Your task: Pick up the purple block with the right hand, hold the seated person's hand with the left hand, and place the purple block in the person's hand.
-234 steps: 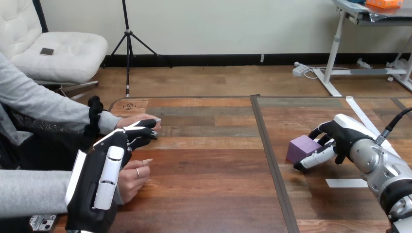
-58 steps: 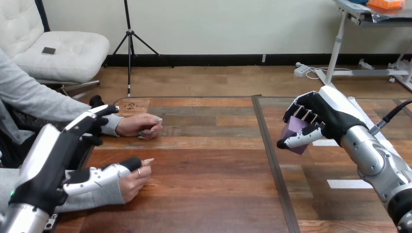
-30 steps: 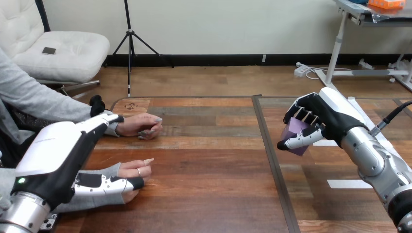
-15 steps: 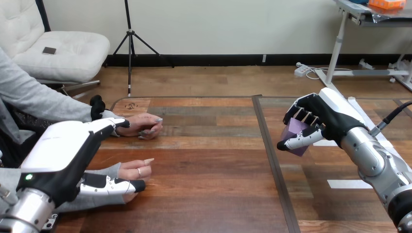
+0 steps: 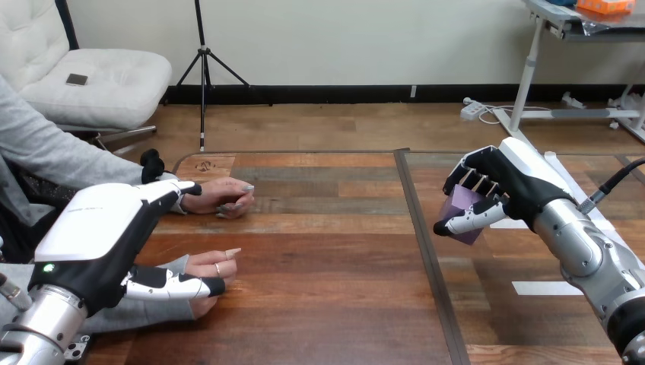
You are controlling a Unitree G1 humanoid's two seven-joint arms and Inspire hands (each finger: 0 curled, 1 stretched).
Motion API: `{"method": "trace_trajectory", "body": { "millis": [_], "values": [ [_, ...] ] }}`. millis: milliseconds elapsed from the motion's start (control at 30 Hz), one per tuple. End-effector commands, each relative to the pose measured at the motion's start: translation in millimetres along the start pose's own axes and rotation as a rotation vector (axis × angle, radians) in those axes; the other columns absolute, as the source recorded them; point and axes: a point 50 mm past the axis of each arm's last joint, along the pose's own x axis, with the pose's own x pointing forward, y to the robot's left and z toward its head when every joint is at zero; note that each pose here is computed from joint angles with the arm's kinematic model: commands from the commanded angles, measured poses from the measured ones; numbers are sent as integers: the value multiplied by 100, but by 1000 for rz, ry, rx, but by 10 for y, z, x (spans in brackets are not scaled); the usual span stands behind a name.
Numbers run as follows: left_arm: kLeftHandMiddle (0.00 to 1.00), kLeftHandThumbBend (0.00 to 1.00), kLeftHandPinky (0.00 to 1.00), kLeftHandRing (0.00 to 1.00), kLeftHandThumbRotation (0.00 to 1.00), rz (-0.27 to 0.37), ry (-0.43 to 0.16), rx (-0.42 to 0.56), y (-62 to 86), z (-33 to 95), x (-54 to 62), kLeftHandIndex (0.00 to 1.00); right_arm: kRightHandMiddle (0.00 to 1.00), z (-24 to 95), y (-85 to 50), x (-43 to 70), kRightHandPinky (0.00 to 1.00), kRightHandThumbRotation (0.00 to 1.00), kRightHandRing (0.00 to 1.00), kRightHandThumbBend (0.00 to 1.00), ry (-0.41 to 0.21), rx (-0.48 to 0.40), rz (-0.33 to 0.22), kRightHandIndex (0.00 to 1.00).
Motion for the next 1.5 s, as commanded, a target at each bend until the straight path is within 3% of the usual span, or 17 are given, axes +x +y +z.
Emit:
{"method": "trace_trajectory", "body": {
  "millis": [0, 1000, 1467],
  "values": [
    [86, 100, 78, 84, 47, 10, -14, 58, 74, -15, 105, 83, 47, 88, -232, 38, 41, 0, 45, 77, -43, 3, -78, 46],
    [84, 100, 79, 83, 39, -167, 86, 107, -139, -232, 179, 82, 47, 86, -237, 40, 40, 0, 43, 78, -42, 2, -75, 47],
    [81, 100, 77, 80, 38, -202, 116, 123, -193, -313, 214, 80, 47, 85, -235, 46, 41, 0, 44, 78, -33, 5, -73, 46]
  ]
}}
